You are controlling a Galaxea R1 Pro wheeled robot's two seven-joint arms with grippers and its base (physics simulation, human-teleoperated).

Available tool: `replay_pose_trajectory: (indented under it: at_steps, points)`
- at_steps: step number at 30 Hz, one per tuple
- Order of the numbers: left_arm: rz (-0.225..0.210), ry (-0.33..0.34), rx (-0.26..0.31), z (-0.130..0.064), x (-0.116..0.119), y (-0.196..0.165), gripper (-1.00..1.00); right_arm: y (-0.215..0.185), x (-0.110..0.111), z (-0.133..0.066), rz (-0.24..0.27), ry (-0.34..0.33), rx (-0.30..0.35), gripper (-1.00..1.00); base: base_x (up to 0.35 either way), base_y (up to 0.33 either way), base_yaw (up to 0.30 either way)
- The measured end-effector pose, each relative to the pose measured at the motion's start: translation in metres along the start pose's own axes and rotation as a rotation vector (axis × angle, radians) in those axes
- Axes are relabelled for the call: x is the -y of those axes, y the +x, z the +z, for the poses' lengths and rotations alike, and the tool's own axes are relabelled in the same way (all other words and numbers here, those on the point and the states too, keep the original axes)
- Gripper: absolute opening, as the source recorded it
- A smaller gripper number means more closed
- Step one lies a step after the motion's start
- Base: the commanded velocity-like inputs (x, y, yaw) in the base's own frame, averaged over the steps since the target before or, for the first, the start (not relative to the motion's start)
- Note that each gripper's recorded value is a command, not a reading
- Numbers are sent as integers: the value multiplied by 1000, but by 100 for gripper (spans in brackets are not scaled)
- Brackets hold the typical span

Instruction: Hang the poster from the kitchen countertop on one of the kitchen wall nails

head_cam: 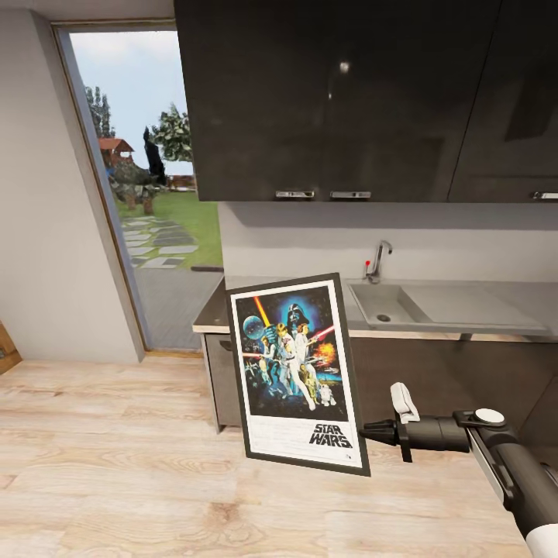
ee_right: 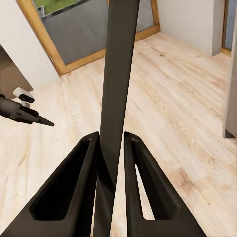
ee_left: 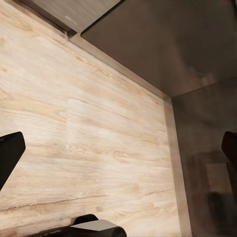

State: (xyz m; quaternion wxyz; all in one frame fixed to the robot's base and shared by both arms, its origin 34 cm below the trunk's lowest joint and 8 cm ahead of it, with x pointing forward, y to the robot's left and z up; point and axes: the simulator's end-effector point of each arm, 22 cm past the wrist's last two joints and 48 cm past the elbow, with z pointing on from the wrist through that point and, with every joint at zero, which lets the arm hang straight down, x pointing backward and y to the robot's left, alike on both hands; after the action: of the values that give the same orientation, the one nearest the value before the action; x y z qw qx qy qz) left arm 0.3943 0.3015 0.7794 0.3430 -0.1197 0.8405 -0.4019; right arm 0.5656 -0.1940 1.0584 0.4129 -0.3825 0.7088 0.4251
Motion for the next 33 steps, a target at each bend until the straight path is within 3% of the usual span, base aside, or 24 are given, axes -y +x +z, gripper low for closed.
replay_pose_trajectory:
  at_steps: [22, 33]
  points:
    - [0, 2, 0, 0, 1, 0, 100, -1, 0, 0, -2, 0, 1, -100, 0, 1, 0]
    - [0, 2, 0, 0, 0, 0, 100, 0, 0, 0, -2, 0, 0, -100, 0, 225, 164]
